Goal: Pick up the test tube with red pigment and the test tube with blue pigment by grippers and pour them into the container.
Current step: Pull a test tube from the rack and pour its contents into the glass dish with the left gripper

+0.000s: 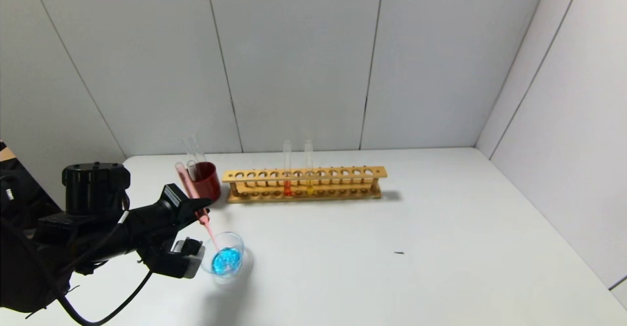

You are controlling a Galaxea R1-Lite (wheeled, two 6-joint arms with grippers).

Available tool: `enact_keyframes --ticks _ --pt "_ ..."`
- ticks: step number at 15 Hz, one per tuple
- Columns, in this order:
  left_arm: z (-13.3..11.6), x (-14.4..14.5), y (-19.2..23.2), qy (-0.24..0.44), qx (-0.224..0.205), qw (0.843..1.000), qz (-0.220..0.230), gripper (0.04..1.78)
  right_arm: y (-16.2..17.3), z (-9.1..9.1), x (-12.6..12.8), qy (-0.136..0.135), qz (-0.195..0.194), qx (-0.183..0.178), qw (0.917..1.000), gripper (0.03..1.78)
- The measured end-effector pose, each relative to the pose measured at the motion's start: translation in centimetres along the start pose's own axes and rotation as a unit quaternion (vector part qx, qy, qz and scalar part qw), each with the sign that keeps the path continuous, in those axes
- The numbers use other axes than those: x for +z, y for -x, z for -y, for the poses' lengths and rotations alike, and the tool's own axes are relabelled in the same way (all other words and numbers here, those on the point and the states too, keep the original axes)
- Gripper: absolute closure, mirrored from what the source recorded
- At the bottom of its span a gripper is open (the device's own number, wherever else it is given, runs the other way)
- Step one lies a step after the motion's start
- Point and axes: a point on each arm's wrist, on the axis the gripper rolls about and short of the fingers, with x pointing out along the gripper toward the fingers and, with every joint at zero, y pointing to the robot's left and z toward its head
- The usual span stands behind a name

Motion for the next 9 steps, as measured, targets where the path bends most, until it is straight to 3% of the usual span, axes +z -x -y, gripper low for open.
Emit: enact_keyframes --ticks 9 --pt "0.33 -0.48 -0.54 -0.002 -0.007 1.000 -0.010 1.50 0.00 0.00 0.00 0.000 0.000 0.000 1.0000 0.06"
